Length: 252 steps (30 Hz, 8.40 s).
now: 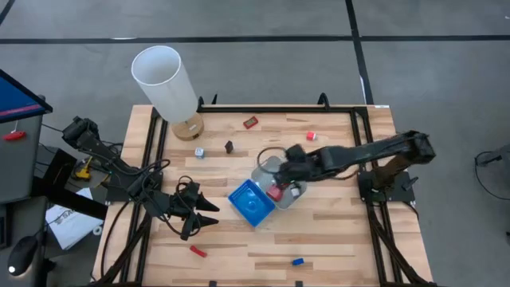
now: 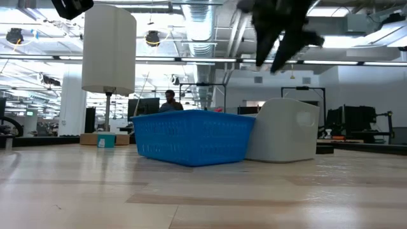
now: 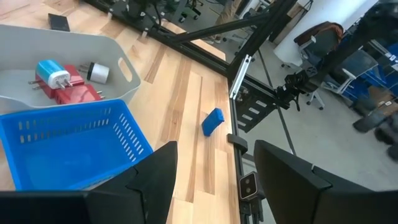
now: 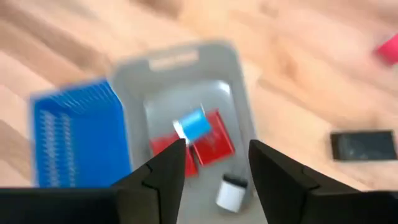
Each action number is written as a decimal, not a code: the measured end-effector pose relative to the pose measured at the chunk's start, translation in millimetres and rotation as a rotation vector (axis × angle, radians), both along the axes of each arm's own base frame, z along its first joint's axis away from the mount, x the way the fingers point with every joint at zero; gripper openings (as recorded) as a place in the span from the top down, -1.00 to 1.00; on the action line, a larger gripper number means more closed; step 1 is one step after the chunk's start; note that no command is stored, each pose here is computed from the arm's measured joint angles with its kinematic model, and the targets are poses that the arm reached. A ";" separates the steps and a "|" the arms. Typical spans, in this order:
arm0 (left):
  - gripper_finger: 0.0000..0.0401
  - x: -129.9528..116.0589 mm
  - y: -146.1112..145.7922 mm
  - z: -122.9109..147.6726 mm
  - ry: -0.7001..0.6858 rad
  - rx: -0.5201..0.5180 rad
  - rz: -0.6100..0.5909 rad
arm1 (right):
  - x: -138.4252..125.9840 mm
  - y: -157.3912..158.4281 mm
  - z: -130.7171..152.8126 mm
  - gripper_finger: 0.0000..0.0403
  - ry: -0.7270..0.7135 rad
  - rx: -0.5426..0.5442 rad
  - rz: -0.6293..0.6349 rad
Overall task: Pick & Place Office items
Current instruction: Put the pink charger adapter into the gray bin
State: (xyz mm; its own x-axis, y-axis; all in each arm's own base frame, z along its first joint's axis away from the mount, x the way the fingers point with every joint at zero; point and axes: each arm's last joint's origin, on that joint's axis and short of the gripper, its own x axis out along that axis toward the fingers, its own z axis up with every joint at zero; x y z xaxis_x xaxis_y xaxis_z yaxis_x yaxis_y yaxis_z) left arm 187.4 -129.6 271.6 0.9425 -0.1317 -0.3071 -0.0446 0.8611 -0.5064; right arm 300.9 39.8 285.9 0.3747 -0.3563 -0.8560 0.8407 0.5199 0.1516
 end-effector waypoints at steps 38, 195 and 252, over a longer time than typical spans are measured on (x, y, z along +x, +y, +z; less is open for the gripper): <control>-0.05 -10.5 42.8 32.9 -0.158 0.101 0.058 | -135.6 -45.7 86.5 0.13 -0.270 -0.190 -0.556; -0.05 5.5 59.6 39.9 -0.252 -0.008 0.294 | -70.8 -264.8 -132.5 0.49 0.362 0.196 0.744; -0.05 -56.1 84.6 29.8 0.010 0.223 0.140 | 20.5 -19.9 -58.4 0.49 0.058 0.332 0.246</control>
